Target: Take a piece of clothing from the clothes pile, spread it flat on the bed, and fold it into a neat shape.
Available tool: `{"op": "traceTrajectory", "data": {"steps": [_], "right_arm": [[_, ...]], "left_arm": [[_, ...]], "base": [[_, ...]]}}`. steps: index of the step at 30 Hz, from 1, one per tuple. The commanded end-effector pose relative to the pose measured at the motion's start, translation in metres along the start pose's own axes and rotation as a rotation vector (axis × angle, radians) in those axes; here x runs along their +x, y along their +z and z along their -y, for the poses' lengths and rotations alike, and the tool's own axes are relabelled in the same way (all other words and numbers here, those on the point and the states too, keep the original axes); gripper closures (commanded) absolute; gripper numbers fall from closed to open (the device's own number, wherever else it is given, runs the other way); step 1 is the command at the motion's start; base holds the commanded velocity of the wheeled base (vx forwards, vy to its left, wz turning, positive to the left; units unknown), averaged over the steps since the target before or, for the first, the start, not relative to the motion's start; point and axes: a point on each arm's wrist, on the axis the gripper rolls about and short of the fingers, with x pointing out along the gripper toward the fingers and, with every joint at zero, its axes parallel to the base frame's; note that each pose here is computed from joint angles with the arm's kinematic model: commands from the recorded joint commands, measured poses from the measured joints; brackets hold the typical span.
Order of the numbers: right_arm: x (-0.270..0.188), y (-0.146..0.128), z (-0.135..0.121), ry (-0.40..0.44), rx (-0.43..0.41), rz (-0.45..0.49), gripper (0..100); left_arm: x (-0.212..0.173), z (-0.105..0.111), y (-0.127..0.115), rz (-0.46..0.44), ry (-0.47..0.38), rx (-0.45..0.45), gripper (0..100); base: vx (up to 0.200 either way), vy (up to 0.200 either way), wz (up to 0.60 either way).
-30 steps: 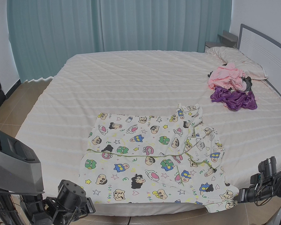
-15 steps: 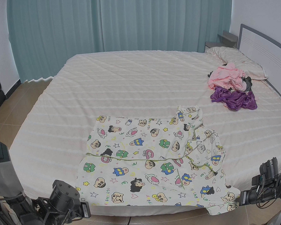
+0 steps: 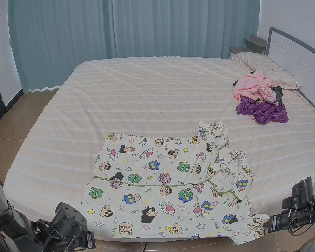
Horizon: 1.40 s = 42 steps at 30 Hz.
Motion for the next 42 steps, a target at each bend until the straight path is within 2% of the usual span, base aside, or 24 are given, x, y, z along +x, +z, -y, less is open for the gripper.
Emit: {"op": "traceTrajectory", "data": {"steps": [1, 4, 7, 11, 17, 20, 26, 30, 34, 42], "right_arm": [[-0.002, -0.003, 0.0, 0.004, -0.001, 0.003, 100], [-0.002, -0.001, 0.0, 0.011, 0.001, 0.015, 100], [-0.006, 0.01, -0.002, 0.045, 0.02, 0.109, 100], [-0.007, 0.025, -0.005, 0.066, 0.039, 0.183, 100], [-0.006, 0.053, -0.012, 0.1, 0.126, 0.254, 100], [-0.004, 0.065, -0.015, 0.111, 0.17, 0.271, 100], [0.011, 0.083, -0.019, 0.1, 0.188, 0.262, 100], [0.022, 0.1, -0.023, 0.111, 0.256, 0.271, 100], [0.03, 0.116, -0.027, 0.12, 0.318, 0.286, 100], [0.055, 0.134, -0.03, 0.097, 0.361, 0.326, 100]], "left_arm": [[-0.004, 0.012, 0.024, 0.052, -0.032, -0.043, 100], [-0.003, 0.016, 0.033, 0.06, -0.028, -0.059, 100], [0.0, 0.019, 0.051, 0.068, -0.014, -0.093, 100], [0.003, 0.017, 0.072, 0.07, -0.01, -0.152, 100], [0.021, 0.012, 0.093, 0.046, 0.011, -0.224, 100], [0.033, 0.011, 0.102, 0.041, 0.026, -0.257, 100], [0.044, 0.02, 0.126, 0.055, -0.031, -0.339, 100], [0.059, 0.024, 0.144, 0.075, -0.031, -0.381, 100], [0.073, 0.021, 0.156, 0.084, -0.017, -0.429, 100], [0.096, 0.011, 0.171, 0.088, 0.014, -0.476, 100]], "base": [[0.0, 0.0, 0.0], [0.0, 0.0, 0.0], [0.0, 0.0, 0.0], [0.0, 0.0, 0.0], [0.0, 0.0, 0.0], [0.0, 0.0, 0.0], [0.0, 0.0, 0.0], [0.0, 0.0, 0.0], [0.0, 0.0, 0.0], [0.0, 0.0, 0.0]]}}
